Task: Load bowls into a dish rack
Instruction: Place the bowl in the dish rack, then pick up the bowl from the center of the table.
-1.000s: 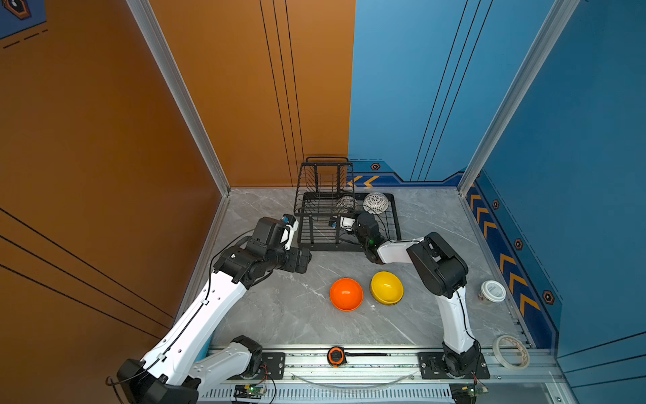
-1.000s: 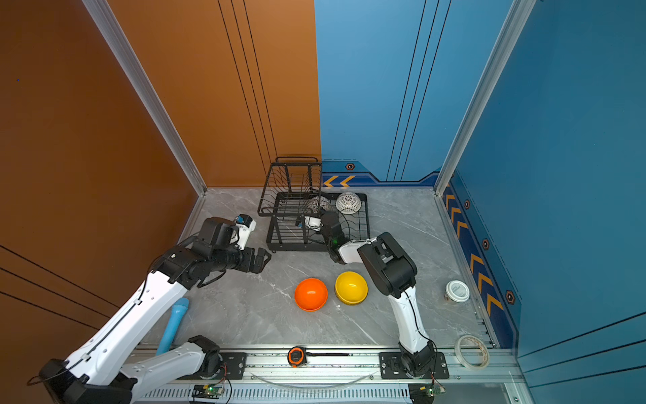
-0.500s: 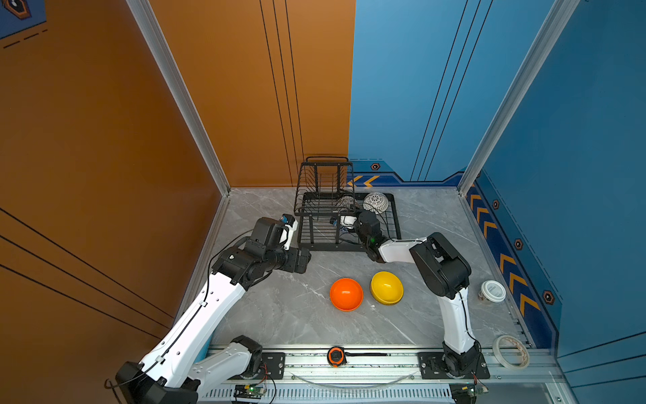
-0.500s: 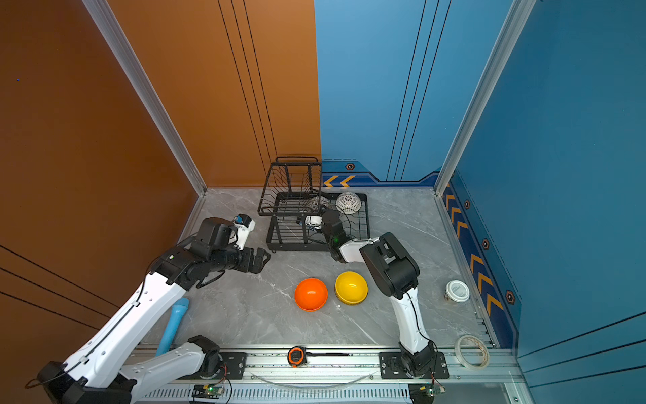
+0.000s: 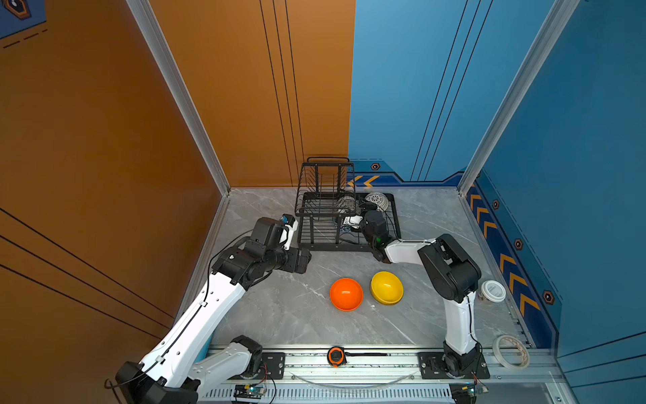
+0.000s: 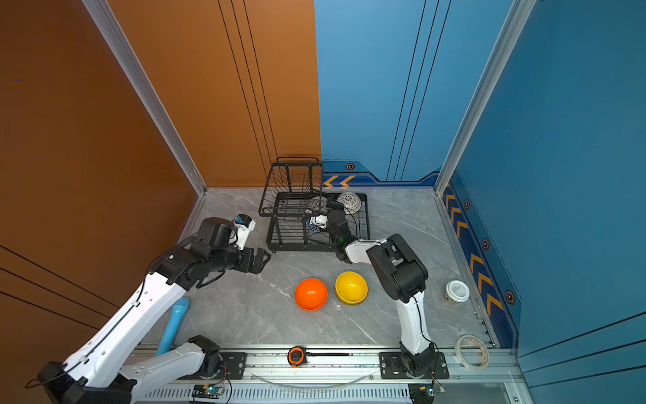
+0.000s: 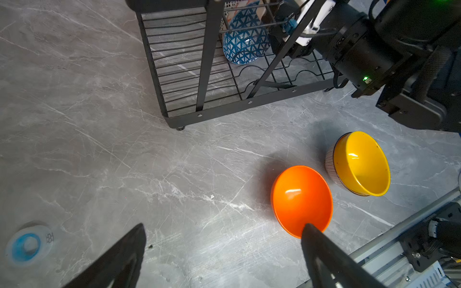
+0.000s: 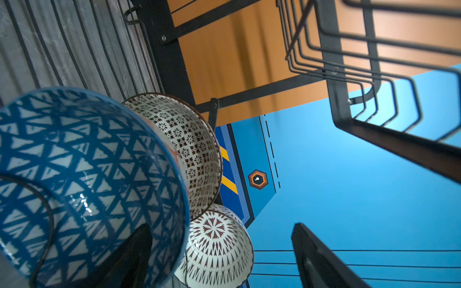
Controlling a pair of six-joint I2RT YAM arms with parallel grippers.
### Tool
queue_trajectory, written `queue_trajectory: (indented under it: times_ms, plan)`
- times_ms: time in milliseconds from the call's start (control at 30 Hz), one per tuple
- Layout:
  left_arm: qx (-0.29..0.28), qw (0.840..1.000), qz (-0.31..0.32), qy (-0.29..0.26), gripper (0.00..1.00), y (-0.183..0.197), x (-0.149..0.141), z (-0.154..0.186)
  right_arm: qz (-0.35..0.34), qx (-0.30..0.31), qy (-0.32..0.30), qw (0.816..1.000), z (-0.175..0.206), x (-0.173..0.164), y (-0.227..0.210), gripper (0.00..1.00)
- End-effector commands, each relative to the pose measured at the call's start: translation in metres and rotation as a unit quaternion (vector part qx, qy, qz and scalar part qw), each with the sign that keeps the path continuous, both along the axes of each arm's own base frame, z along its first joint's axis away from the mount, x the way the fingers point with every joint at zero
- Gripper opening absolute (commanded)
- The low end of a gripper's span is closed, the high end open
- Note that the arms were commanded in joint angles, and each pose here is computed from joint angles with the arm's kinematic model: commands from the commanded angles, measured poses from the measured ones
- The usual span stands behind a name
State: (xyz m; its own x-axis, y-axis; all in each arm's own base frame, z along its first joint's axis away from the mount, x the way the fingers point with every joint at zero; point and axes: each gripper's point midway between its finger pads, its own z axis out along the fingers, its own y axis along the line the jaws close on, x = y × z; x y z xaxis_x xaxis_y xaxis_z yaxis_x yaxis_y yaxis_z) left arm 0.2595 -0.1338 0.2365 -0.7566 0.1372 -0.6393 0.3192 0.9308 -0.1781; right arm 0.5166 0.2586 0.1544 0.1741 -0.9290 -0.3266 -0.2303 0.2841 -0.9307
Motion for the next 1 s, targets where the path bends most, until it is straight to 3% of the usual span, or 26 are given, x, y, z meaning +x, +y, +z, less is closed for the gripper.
queue_trajectory:
  times_ms: [0, 633, 833, 900, 967]
  plan:
    - [0.002, 1.0, -0.004, 0.007, 0.98, 0.003, -0.005, -0.005, -0.004, 0.024, -0.031, 0.999, 0.031, -0.006, -0.006, 0.87]
    - [-0.009, 1.0, -0.001, -0.007, 0.98, 0.006, -0.011, 0.003, -0.048, -0.003, -0.023, 0.999, 0.036, -0.026, -0.055, 0.9]
    - [-0.012, 1.0, -0.001, -0.008, 0.98, 0.007, -0.014, 0.002, -0.061, 0.033, 0.014, 0.997, 0.04, -0.05, -0.072, 0.91]
    - [-0.014, 1.0, -0.002, -0.01, 0.98, 0.007, -0.016, 0.003, -0.069, 0.06, 0.023, 0.996, 0.046, -0.06, -0.078, 1.0]
    - [-0.017, 1.0, 0.0, -0.011, 0.98, 0.007, -0.018, 0.004, -0.083, 0.084, 0.018, 0.993, 0.055, -0.07, -0.085, 1.0]
